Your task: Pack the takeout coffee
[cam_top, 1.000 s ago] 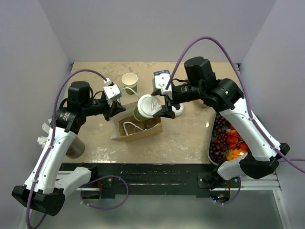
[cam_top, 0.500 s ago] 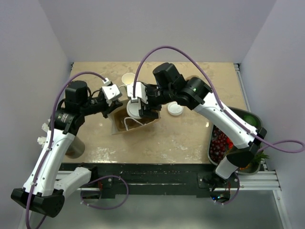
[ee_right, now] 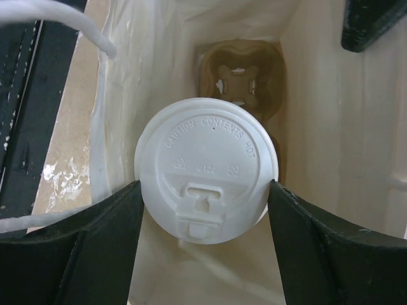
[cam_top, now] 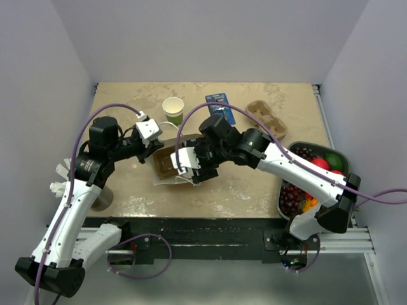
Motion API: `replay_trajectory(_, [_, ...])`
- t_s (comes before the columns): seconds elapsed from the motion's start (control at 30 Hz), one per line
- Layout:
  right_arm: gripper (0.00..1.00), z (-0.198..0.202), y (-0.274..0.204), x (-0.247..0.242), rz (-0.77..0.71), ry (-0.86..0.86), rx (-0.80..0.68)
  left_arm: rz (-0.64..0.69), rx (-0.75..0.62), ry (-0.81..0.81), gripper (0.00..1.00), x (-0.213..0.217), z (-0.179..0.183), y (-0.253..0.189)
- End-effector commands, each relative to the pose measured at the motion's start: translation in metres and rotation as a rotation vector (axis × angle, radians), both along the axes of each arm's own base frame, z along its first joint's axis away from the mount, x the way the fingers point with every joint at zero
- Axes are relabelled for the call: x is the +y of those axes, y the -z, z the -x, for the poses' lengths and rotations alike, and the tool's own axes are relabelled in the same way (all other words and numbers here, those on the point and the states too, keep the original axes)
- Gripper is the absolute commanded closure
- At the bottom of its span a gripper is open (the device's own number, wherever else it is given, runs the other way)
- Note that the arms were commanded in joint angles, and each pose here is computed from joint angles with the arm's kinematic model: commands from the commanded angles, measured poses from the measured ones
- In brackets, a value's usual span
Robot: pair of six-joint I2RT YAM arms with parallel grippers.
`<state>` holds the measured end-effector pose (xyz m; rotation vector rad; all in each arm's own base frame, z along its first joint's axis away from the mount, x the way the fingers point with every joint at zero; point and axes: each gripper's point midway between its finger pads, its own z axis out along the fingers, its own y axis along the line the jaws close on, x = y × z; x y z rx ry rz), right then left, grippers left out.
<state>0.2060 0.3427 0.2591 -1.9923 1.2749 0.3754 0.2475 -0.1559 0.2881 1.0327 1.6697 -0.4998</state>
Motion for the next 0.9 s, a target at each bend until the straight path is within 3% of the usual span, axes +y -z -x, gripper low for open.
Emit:
replay_trajectory(0.0, [1.0, -0.007, -0.009, 0.004, -0.044, -0.015, -0.15, 0.047, -0.086, 0.038, 1.0, -0.006, 0.008, -0.016])
replay_trajectory(0.3, [1.0, -0.029, 0.007, 0.01, -0.027, 0.06, -0.214, 0.056, -0.042, 0.101, 1.0, -0.011, 0.026, -0.001])
replay_trajectory(0.57, [1.0, -0.034, 0.023, 0.019, 0.007, 0.006, -0.231, 0.091, 0.006, 0.126, 1.0, -0.018, 0.025, 0.008])
replay_trajectory(0.87, [1.0, -0.054, 0.044, 0.014, 0.088, 0.046, -0.245, 0.09, -0.023, 0.138, 1.0, -0.018, 0.03, 0.004])
